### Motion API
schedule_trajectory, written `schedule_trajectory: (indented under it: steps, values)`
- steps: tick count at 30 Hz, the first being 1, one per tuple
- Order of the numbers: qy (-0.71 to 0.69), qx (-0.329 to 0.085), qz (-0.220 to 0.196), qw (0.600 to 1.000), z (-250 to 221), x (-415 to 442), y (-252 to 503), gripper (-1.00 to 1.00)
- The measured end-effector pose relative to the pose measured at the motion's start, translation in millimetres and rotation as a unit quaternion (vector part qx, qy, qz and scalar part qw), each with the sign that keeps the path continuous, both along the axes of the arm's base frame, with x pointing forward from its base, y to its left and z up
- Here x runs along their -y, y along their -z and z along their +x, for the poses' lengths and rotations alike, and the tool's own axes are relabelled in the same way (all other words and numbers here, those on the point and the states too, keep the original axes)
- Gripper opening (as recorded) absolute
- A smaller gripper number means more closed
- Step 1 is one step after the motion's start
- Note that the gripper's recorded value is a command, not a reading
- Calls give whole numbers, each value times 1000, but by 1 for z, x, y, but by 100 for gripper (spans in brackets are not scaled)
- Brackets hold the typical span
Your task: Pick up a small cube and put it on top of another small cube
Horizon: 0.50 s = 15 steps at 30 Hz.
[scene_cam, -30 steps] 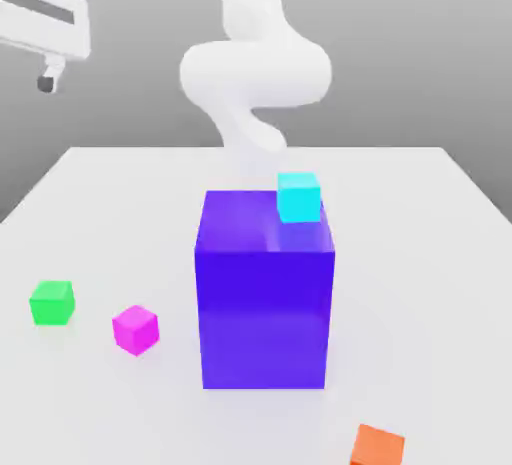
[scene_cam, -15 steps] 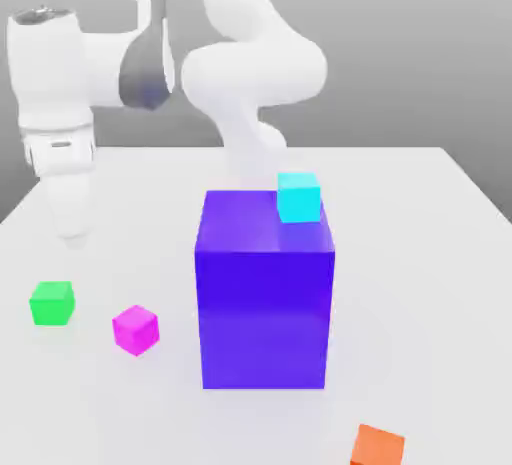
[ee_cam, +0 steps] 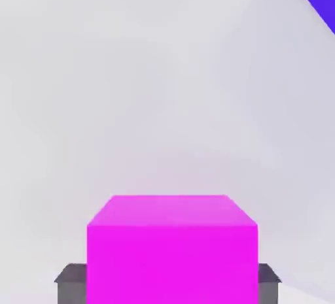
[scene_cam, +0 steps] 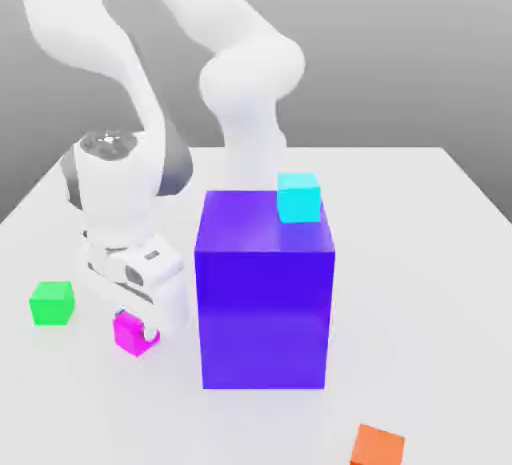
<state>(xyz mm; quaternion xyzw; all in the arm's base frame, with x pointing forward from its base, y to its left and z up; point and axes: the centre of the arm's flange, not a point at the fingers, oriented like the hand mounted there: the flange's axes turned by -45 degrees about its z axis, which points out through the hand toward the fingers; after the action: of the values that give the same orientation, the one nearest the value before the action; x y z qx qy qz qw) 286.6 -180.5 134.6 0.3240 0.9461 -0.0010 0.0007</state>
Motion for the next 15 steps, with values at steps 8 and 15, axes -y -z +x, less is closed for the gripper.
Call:
schedule_trajectory:
  steps: [8,15]
  values:
    - [3,-1,0,1000,-2,6,-54,-100]
    - [77,-1,-1,997,-59,140,-92,-100]
